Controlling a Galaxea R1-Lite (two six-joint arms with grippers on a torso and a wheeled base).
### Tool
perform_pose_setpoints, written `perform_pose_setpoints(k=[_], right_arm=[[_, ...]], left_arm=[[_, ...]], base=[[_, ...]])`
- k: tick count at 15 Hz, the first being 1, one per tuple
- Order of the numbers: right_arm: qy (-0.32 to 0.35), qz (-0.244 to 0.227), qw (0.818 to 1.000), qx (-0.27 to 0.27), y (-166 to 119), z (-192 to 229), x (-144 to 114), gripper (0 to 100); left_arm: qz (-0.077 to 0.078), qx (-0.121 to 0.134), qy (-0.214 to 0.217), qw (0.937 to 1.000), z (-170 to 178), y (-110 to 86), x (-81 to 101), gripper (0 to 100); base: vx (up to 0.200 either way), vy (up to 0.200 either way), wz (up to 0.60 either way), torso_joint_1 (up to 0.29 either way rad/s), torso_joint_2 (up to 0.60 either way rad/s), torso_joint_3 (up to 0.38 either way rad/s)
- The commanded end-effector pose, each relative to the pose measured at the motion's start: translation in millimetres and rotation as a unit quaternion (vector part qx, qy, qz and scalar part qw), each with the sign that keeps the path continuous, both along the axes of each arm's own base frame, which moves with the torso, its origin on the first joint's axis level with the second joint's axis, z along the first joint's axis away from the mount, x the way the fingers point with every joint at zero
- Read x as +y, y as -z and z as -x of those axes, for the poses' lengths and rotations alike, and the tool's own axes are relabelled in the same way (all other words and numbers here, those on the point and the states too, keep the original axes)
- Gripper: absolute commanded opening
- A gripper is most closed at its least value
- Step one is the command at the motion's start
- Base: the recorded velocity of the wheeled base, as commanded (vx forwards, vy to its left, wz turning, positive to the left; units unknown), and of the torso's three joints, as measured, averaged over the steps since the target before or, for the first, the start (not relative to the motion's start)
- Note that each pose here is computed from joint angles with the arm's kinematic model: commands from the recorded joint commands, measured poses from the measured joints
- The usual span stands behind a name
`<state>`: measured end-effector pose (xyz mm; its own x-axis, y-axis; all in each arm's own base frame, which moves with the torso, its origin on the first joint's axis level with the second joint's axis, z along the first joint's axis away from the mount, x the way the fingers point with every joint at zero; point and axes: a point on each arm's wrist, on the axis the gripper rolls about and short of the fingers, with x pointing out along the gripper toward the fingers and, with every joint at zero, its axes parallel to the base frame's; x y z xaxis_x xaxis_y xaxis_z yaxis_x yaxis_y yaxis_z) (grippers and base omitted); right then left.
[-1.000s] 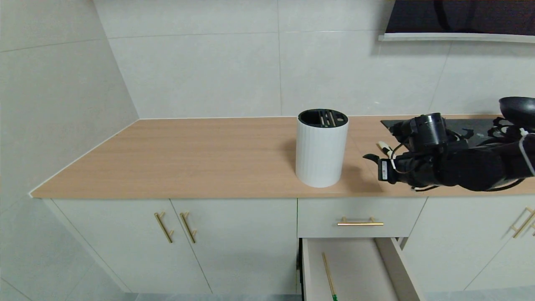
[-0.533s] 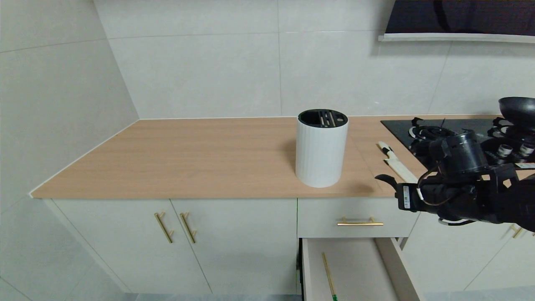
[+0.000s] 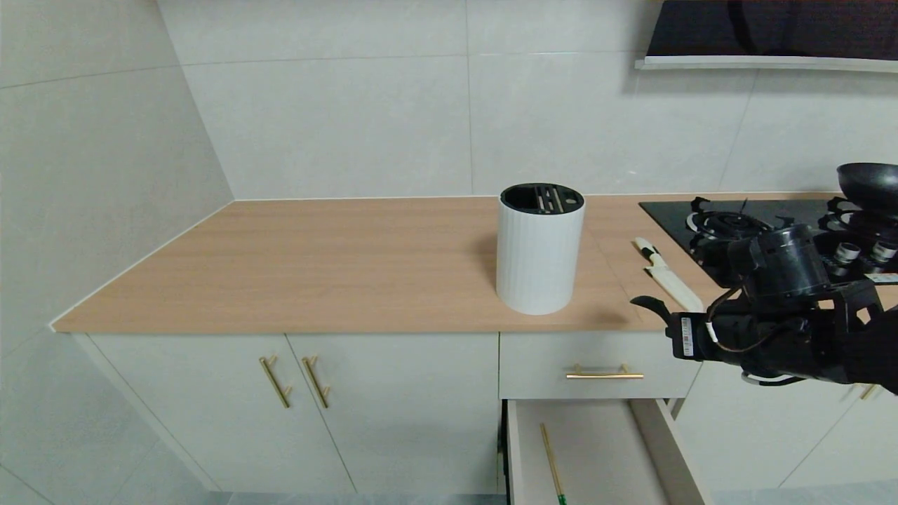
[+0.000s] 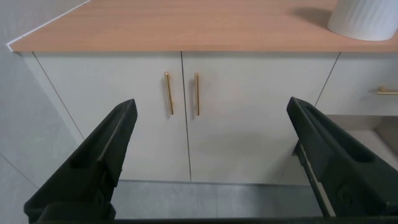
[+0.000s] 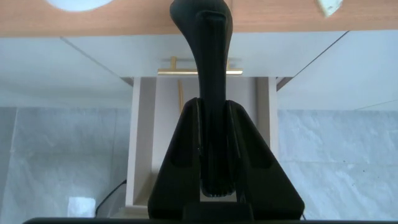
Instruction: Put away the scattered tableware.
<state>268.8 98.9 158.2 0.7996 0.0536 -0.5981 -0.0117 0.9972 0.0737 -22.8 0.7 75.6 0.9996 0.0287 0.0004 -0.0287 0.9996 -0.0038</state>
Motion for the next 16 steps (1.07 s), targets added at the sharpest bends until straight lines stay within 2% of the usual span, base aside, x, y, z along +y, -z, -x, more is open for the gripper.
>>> perform_pose_setpoints(k=[1,4,16], right_arm=[[-0.001,0.005,1.0,0.013,8.1,-3.7,1.9,0],[-0.002,0.006,1.0,0.014,8.9,-3.1,2.1,0],[-0.004,0.014,0.999,0.034,21.1,-7.3,4.8,0]], left_arm=[[0.0,0.0,0.0,1.0,0.0,0.1,0.0,100],[0.0,0.0,0.0,1.0,0.0,0.1,0.0,100],[0.0,0.0,0.0,1.0,0.0,0.1,0.0,100]], base=[[0.0,0.0,0.0,0.0,0.0,0.0],[0.0,0.0,0.0,-0.136,0.29,0.162],[0.0,0.0,0.0,-0.208,0.5,0.285]])
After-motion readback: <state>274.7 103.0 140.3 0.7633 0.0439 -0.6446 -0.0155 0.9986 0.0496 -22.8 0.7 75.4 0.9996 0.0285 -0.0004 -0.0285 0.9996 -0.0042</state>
